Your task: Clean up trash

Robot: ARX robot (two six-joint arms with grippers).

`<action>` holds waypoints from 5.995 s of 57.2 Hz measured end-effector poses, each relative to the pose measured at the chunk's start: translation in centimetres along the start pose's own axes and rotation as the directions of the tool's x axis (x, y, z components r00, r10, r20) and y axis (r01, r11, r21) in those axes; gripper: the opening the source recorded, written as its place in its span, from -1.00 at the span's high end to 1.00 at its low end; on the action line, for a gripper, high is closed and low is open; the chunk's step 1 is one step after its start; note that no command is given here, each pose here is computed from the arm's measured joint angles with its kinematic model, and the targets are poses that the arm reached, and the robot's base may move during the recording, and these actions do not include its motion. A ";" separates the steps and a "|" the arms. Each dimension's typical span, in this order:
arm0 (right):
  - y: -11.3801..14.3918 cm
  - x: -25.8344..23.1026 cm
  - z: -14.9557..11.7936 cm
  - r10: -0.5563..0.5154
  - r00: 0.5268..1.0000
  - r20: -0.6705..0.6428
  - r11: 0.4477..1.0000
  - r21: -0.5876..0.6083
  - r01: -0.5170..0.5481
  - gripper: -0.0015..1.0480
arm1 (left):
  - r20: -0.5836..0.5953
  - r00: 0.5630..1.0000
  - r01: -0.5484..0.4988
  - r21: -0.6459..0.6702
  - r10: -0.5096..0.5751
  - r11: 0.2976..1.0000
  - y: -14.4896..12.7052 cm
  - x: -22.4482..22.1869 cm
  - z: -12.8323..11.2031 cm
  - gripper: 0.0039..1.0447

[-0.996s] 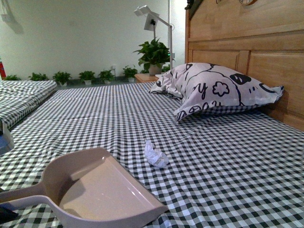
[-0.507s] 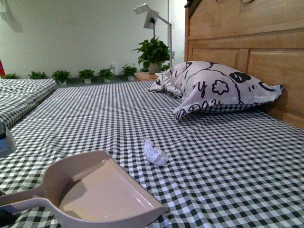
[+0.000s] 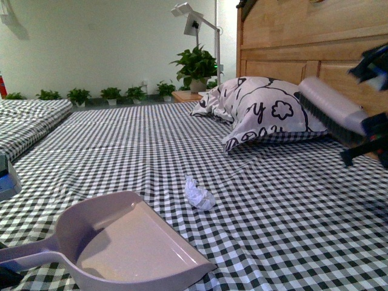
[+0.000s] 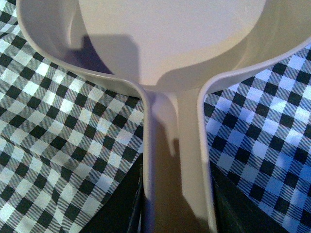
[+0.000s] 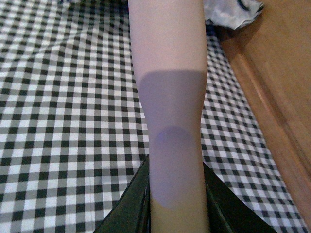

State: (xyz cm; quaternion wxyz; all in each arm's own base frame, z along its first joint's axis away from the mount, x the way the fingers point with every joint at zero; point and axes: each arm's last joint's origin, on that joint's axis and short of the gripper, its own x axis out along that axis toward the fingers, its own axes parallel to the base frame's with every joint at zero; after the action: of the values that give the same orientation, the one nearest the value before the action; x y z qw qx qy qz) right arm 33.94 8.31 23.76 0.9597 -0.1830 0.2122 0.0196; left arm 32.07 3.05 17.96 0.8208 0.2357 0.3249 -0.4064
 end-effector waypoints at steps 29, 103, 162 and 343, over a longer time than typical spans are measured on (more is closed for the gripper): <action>8.7 6.1 -5.9 0.195 0.933 -0.301 0.953 -0.167 -0.253 0.61 | 0.000 1.000 0.000 0.000 0.000 1.000 0.0 0.0 0.0 0.47; 8.2 7.3 -5.0 0.184 0.959 -0.217 0.938 -0.251 -0.237 0.62 | 0.000 1.000 0.000 0.002 0.000 1.000 0.0 0.0 0.0 0.47; 4.6 2.2 -3.1 0.575 0.802 -0.162 0.798 -0.108 -0.593 0.62 | 0.000 1.000 0.001 0.011 -0.001 1.000 0.0 0.0 0.0 0.47; -7.9 -28.5 2.8 0.163 0.753 0.637 0.832 0.321 -0.452 0.62 | 0.361 0.138 -0.548 -0.748 0.922 0.374 -19.0 -16.8 3.5 0.48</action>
State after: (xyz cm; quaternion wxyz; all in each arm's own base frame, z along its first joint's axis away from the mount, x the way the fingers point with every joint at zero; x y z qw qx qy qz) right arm 10.03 3.12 40.65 0.9748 0.1012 -0.0674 0.1872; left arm 9.95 -1.19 30.18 0.9855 -0.0185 -0.1329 0.1038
